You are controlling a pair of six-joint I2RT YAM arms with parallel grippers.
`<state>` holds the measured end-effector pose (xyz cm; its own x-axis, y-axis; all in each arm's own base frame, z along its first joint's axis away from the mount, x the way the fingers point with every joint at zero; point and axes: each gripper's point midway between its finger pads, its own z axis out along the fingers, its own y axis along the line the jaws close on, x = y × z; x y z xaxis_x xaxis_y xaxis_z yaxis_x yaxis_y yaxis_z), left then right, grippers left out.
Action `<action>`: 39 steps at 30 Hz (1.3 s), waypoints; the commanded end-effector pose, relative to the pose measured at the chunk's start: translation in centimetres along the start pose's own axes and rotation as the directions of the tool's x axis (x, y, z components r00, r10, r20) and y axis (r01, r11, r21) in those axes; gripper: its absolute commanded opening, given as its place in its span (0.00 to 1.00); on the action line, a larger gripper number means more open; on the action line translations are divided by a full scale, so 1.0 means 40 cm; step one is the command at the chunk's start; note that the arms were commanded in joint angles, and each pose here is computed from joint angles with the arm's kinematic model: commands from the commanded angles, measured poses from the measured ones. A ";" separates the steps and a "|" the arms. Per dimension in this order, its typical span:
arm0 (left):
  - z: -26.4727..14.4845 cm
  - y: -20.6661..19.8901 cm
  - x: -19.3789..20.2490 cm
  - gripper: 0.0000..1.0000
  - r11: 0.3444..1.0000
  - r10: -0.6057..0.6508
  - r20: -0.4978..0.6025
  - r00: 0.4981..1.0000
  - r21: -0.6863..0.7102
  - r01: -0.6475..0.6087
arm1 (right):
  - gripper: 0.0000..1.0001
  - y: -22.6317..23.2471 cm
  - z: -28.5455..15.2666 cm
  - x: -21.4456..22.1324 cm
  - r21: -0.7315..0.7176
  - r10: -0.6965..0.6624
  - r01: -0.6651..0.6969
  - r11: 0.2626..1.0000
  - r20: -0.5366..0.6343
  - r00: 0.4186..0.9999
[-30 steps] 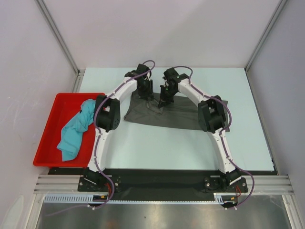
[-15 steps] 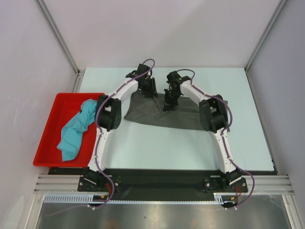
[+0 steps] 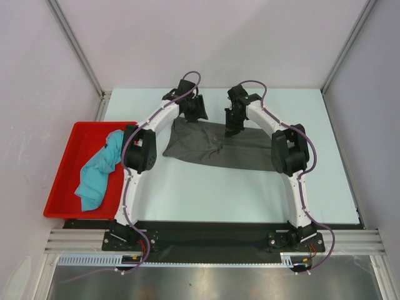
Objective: Fold and stack the t-shirts
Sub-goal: Fold the tshirt
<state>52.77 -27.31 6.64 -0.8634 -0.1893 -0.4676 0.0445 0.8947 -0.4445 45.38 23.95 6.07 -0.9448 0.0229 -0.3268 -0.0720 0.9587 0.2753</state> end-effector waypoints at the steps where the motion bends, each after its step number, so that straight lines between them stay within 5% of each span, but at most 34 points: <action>1: -0.156 -0.025 -0.100 0.62 0.994 0.106 0.138 0.985 -0.044 -0.101 | 0.24 0.070 -0.065 -0.012 -0.120 -0.053 0.057 0.991 0.034 0.998; 5: -0.164 -0.003 -0.063 0.66 0.979 0.204 0.093 0.974 -0.040 -0.202 | 0.50 0.119 -0.071 0.012 -0.223 -0.075 0.088 0.971 0.067 0.995; 16: -0.080 0.065 0.019 0.32 0.930 0.368 -0.048 0.928 0.004 -0.369 | 0.46 0.130 -0.049 0.063 -0.282 -0.030 0.030 0.959 0.005 1.000; 24: -0.029 0.053 0.054 0.51 0.934 0.353 -0.085 0.932 0.084 -0.346 | 0.40 0.109 -0.014 0.050 -0.276 0.056 -0.058 0.959 -0.014 0.998; 39: 0.028 0.021 0.073 0.55 0.957 0.257 -0.100 0.961 0.167 -0.238 | 0.39 0.099 0.001 0.065 -0.297 0.096 -0.105 0.949 -0.045 0.994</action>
<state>49.93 -26.53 3.31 -0.8770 0.1230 -0.4646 0.3293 0.8579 -0.3945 42.23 26.99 4.51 -0.9693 0.0946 -0.2271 -0.0398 0.8505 0.5245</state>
